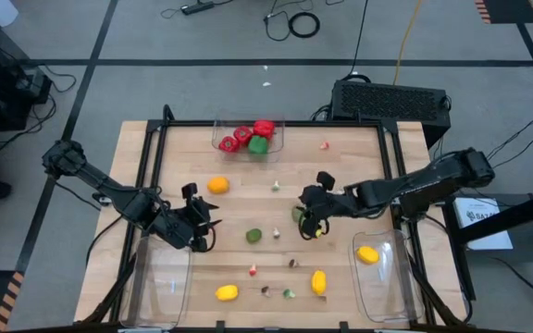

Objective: Sort produce into baskets
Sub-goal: Put the brown mushroom into the bottom left transparent bin

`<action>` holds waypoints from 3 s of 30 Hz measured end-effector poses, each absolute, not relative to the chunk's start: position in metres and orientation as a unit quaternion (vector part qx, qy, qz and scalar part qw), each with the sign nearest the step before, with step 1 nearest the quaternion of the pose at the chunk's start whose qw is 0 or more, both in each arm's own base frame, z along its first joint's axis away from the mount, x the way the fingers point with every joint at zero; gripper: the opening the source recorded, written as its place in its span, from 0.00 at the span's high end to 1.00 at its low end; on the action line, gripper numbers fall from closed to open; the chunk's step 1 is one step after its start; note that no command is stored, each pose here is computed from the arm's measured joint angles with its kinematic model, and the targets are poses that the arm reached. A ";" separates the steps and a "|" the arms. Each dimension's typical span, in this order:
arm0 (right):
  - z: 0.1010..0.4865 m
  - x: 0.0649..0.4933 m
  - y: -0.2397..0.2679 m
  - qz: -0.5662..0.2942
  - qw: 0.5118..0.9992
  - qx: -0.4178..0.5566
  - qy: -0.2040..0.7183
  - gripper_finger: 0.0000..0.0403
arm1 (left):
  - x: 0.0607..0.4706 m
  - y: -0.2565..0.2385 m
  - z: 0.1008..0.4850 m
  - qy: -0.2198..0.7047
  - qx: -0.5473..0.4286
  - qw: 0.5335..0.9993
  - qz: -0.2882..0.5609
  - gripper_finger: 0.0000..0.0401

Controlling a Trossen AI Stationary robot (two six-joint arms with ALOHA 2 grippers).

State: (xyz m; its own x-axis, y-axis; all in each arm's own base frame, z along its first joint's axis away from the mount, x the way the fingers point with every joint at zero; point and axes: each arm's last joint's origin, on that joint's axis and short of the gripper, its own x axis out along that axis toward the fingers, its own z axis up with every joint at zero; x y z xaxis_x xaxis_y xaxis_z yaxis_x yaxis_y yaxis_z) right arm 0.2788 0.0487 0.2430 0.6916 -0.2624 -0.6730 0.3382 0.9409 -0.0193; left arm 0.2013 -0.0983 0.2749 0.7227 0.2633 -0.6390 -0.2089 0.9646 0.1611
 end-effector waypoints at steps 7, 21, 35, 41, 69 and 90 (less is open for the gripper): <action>0.243 0.280 0.048 -0.170 0.924 0.028 0.342 0.66 | 0.210 -0.103 0.278 0.310 0.002 0.941 0.133 0.54; 0.244 0.282 0.047 -0.136 0.926 -0.049 0.349 0.66 | 0.239 -0.106 0.249 0.334 -0.061 0.923 0.179 0.38; 0.242 0.282 0.047 -0.129 0.924 -0.068 0.355 0.66 | 0.221 -0.076 0.225 0.466 -0.100 0.827 0.300 0.26; 0.242 0.282 0.048 -0.135 0.925 -0.050 0.352 0.66 | 0.217 -0.056 0.220 0.577 -0.102 0.771 0.249 0.26; 0.239 0.278 0.051 -0.133 0.917 -0.047 0.373 0.66 | 0.207 -0.003 0.185 0.632 -0.188 0.701 0.271 0.44; 0.239 0.278 0.051 -0.134 0.917 -0.046 0.373 0.66 | 0.213 -0.004 0.152 0.682 -0.180 0.656 0.269 0.44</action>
